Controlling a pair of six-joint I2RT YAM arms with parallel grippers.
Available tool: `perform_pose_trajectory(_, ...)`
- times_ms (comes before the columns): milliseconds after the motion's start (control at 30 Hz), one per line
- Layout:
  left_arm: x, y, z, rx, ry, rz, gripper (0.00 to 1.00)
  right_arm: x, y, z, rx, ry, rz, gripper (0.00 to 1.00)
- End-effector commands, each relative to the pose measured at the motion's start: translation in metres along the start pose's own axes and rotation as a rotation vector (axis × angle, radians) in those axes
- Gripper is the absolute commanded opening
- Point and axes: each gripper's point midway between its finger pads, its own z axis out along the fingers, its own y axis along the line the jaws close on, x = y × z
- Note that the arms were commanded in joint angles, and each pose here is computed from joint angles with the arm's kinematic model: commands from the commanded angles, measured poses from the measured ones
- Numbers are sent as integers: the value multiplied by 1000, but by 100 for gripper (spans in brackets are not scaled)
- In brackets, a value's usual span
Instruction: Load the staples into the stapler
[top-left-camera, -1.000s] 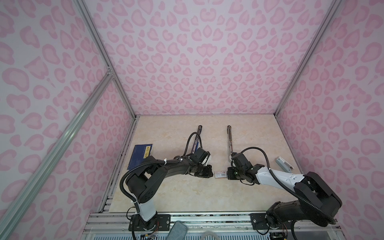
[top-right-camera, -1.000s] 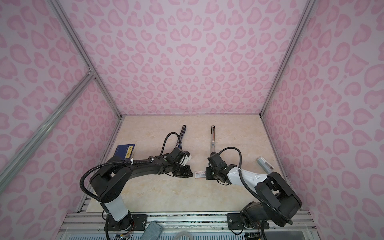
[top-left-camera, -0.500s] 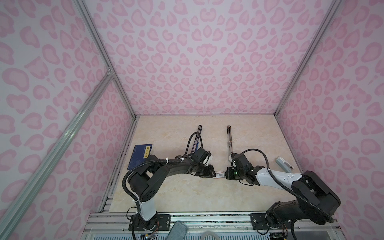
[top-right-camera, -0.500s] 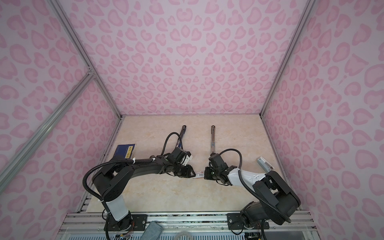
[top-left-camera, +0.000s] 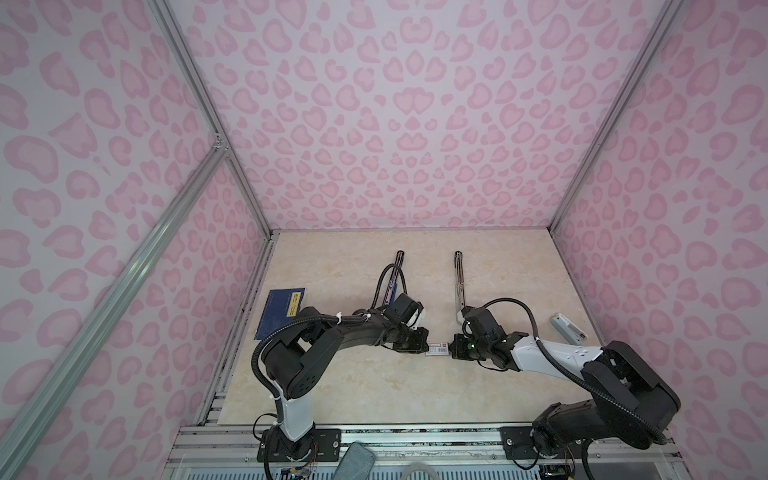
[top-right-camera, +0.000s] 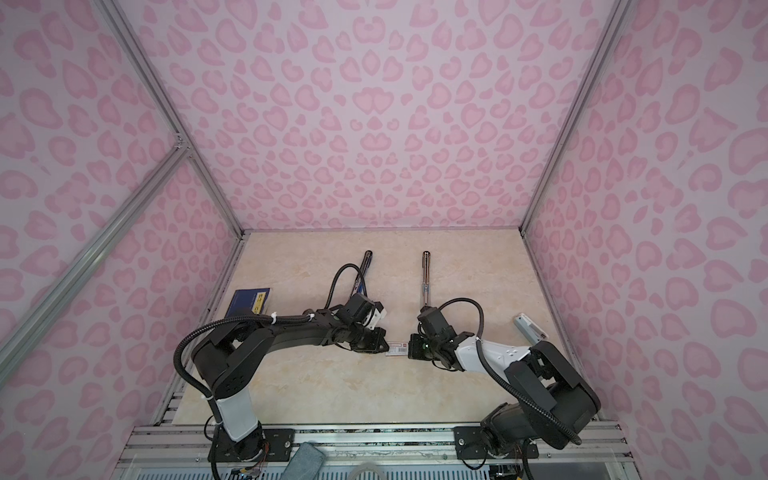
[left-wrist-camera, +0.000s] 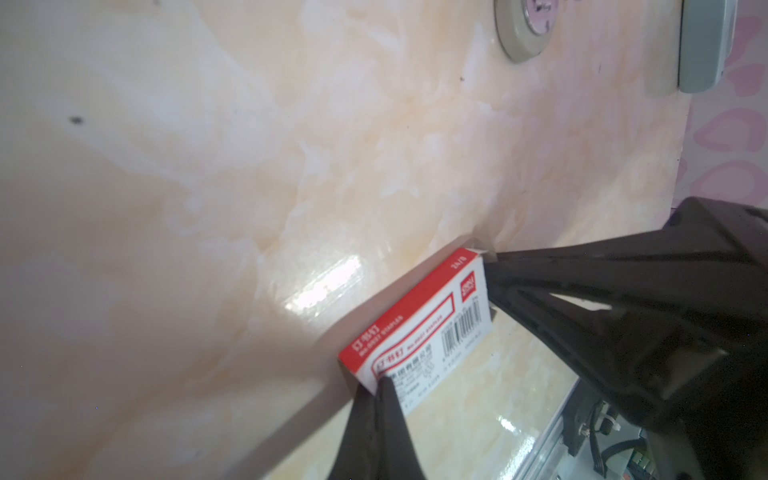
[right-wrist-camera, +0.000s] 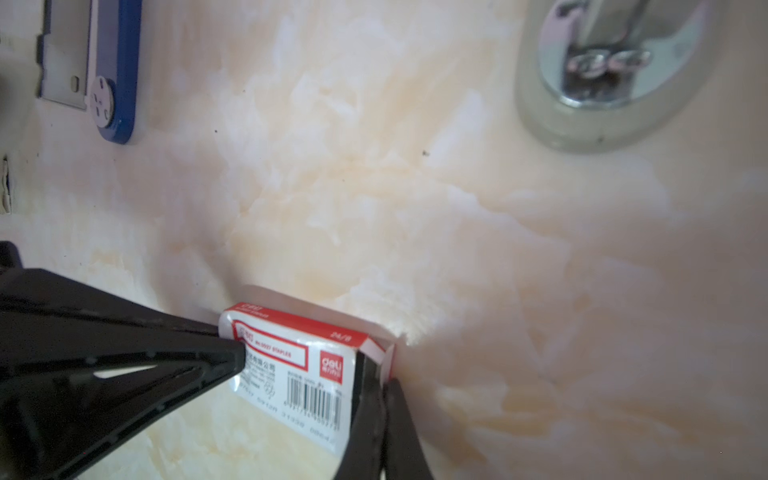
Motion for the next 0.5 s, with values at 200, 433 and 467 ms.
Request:
perform_pose_trajectory(200, 9, 14, -5, -47, 18, -8, 3, -1, -21, -7, 61, -20, 26, 4)
perform_pose_trajectory(433, 6, 12, -7, -48, 18, -5, 9, 1, -22, -8, 69, -12, 18, 4)
perform_pose_trajectory(467, 6, 12, -7, -47, 18, -5, 10, 1, -22, -8, 69, -12, 15, 4)
